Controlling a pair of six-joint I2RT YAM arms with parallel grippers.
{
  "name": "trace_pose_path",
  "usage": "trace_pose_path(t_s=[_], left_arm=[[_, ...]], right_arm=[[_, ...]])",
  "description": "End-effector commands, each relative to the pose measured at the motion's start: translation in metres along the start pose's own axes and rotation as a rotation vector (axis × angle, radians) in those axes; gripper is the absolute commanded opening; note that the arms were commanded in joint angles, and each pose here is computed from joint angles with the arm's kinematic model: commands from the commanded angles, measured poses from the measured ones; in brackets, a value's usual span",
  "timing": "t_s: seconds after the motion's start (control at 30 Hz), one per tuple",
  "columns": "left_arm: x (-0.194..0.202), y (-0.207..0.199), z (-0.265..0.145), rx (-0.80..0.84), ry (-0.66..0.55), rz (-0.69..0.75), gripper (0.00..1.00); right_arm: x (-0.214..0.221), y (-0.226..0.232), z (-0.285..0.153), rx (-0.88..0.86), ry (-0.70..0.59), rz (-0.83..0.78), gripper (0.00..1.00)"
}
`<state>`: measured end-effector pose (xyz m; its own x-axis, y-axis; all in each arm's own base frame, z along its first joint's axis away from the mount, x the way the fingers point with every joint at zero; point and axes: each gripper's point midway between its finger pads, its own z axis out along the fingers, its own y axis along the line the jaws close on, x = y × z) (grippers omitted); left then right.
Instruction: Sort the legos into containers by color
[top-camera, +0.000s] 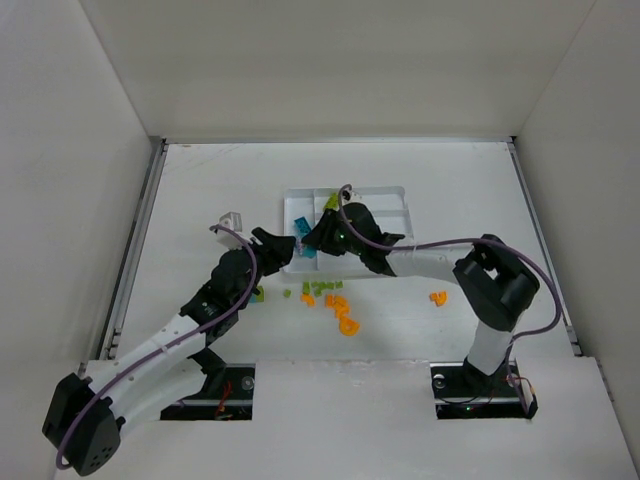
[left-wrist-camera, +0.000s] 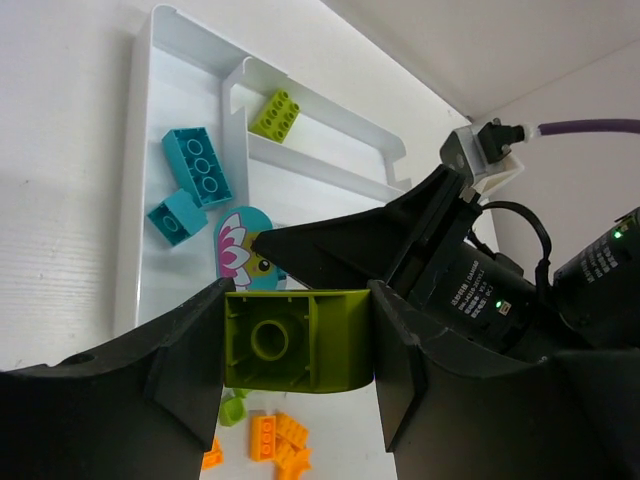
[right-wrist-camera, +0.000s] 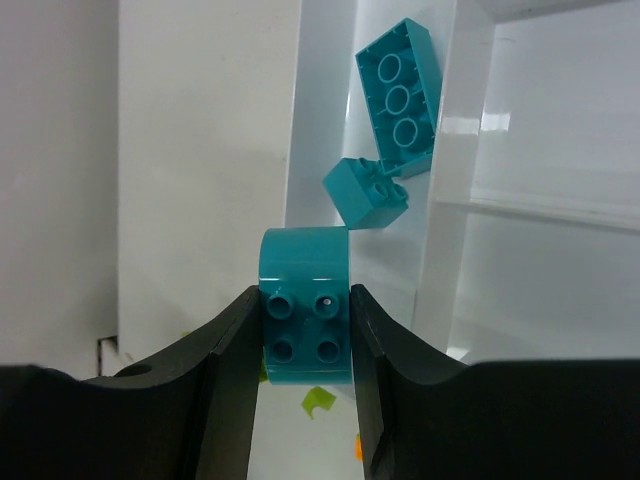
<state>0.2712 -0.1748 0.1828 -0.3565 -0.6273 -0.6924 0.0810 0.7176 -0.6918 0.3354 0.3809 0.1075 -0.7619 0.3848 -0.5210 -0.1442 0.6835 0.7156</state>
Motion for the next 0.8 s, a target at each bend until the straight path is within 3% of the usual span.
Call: trace_pose_path(t_s=[0.0, 0.43, 0.77], left_arm=[[-0.018, -0.007, 0.0, 0.005, -0.047, 0.009, 0.38], [-0.022, -0.004, -0.003, 0.001, -0.062, -0.004, 0.38], [-0.018, -0.006, 0.001, -0.006, -0.044, 0.003, 0.38]], right_arm=[[-0.018, 0.009, 0.007, 0.035, -0.069, -0.089, 0.21], [-0.078, 0.006, 0.062, 0.138, -0.135, -0.18, 0.24], [-0.114, 0.011, 0.085, 0.147, -0.189, -0.185, 0.43]])
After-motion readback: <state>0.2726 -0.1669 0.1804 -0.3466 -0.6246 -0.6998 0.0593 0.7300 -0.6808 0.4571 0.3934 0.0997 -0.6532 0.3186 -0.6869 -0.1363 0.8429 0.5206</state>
